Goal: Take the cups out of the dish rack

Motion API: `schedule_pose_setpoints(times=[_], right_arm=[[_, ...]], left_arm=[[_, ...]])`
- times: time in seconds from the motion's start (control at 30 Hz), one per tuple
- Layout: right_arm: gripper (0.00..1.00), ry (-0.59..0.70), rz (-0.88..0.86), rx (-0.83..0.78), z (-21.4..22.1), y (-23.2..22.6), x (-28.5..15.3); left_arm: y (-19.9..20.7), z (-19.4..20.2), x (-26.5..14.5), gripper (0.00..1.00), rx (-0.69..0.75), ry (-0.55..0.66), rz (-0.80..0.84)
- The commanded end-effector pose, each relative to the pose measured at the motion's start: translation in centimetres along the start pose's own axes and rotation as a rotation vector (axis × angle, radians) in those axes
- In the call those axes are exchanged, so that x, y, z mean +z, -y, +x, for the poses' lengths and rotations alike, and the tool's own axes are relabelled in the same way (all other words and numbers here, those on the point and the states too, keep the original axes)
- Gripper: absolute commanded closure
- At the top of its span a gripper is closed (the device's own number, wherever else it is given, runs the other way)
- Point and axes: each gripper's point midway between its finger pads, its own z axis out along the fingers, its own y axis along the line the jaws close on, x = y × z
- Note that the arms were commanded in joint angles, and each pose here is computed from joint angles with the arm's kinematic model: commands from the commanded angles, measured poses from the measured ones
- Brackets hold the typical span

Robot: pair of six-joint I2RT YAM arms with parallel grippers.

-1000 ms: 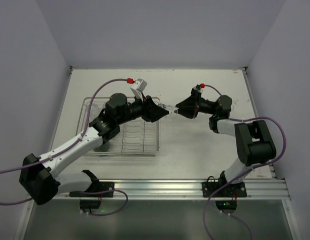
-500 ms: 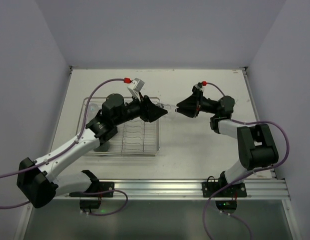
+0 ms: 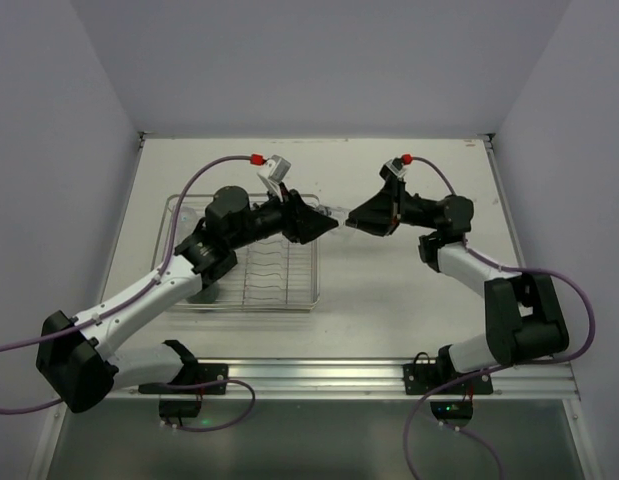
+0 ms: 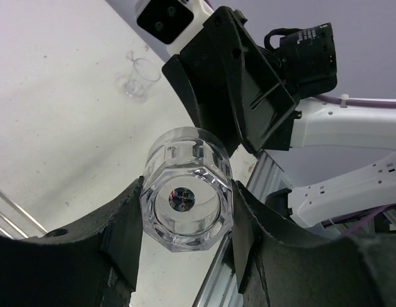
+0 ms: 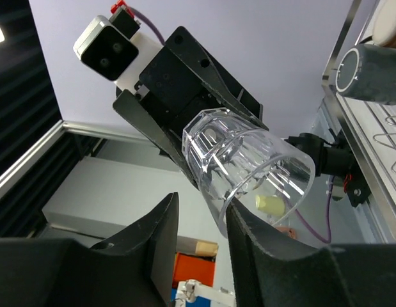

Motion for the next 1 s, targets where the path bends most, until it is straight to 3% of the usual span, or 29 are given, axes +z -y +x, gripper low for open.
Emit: schedule_pose_setpoints(times=[0.0, 0.1, 0.3, 0.4, 0.5, 0.53, 0.6, 0.67, 0.73, 0.77, 0.8, 0.97], right_arm=[[0.64, -0.052, -0.085, -0.197, 2.2, -4.4, 0.8], [0.79, -0.060, -0.089, -0.196, 2.2, -4.6, 1.4], [1.00, -0.067, -0.095, -0.194, 1.9, -4.3, 2.0], [1.00, -0.062, -0.099, -0.212, 1.7, -4.5, 2.0], [1.00, -0.060, -0.093, -0.221, 1.6, -4.4, 2.0], [1.00, -0.060, -0.088, -0.240, 1.5, -4.3, 2.1], [1.00, -0.050, -0.043, -0.257, 1.0, -3.1, 2.2], [1.00, -0.014, 0.036, -0.197, 0.0, -1.7, 2.1], [1.00, 0.010, 0.084, -0.290, -0.8, -1.0, 2.1], [1.00, 0.043, 0.149, -0.216, -1.3, 0.0, 1.9], [1.00, 0.056, 0.173, -0.296, -1.9, -0.1, 1.9], [1.00, 0.122, 0.288, -0.284, -3.5, 1.2, 0.9]], left_arm=[[0.5, -1.2, 0.4, 1.00, 0.022, 0.036, 0.027], [0.8, -1.4, 0.6, 1.00, 0.015, 0.036, 0.042], [1.0, -1.4, 0.7, 1.00, 0.016, 0.028, 0.055], [0.8, -0.7, 0.8, 1.00, 0.011, 0.004, 0.056], [0.1, 0.0, 0.9, 0.51, 0.010, -0.016, 0.038], [-0.2, 0.3, 0.7, 0.16, 0.015, -0.020, 0.024], [-0.9, 0.0, 0.6, 0.00, 0.022, -0.005, -0.015], [-1.6, -0.2, 0.1, 0.00, 0.040, 0.005, -0.065], [-1.9, -0.6, -0.4, 0.00, 0.059, 0.008, -0.101], [-2.6, -1.0, -0.7, 0.00, 0.065, 0.027, -0.146], [-2.9, -1.4, -1.3, 0.00, 0.070, 0.035, -0.184], [-4.2, -3.4, -3.6, 0.00, 0.097, 0.126, -0.321]])
